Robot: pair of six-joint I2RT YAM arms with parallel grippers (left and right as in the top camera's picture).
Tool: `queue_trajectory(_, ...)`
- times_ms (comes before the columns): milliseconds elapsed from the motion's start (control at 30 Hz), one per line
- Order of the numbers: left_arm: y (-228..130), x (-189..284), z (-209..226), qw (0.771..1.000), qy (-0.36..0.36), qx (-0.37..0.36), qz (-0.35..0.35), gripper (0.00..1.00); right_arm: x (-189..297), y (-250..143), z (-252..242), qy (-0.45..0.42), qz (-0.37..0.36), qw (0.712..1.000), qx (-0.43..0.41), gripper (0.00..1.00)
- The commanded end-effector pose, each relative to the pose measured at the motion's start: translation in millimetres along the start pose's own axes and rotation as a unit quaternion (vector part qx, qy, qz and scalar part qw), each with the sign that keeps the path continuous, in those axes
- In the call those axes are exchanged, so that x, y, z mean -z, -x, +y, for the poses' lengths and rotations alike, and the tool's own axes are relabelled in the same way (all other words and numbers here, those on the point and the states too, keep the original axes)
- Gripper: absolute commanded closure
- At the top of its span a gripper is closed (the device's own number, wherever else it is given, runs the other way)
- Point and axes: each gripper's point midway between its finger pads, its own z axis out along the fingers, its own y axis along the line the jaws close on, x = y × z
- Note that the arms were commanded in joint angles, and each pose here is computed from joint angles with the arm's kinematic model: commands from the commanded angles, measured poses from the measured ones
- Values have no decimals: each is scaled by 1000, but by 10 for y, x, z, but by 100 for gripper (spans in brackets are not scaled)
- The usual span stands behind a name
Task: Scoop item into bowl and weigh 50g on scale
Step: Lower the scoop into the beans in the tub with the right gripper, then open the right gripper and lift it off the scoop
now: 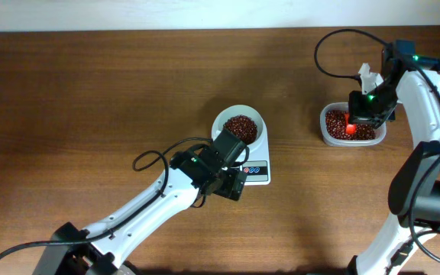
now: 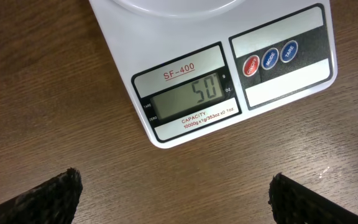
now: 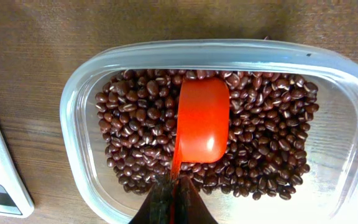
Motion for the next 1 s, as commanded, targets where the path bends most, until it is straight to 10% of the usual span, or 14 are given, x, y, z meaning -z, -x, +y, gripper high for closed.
queue_trajectory(0, 3, 21, 18, 1000, 6, -7, -5, 1, -77, -7, -165, -37, 5, 999, 3, 95)
queue_trajectory(100, 3, 21, 18, 1000, 6, -7, -5, 1, -73, -12, -214, -51, 7, 999, 3, 95)
queue_trajectory(467, 4, 21, 18, 1000, 6, -7, -5, 1, -65, 67, -219, -53, -9, 999, 5, 25)
queue_trajectory(967, 3, 21, 18, 1000, 6, -7, -5, 1, 210, 803, -297, -77, -154, 985, 23, 1)
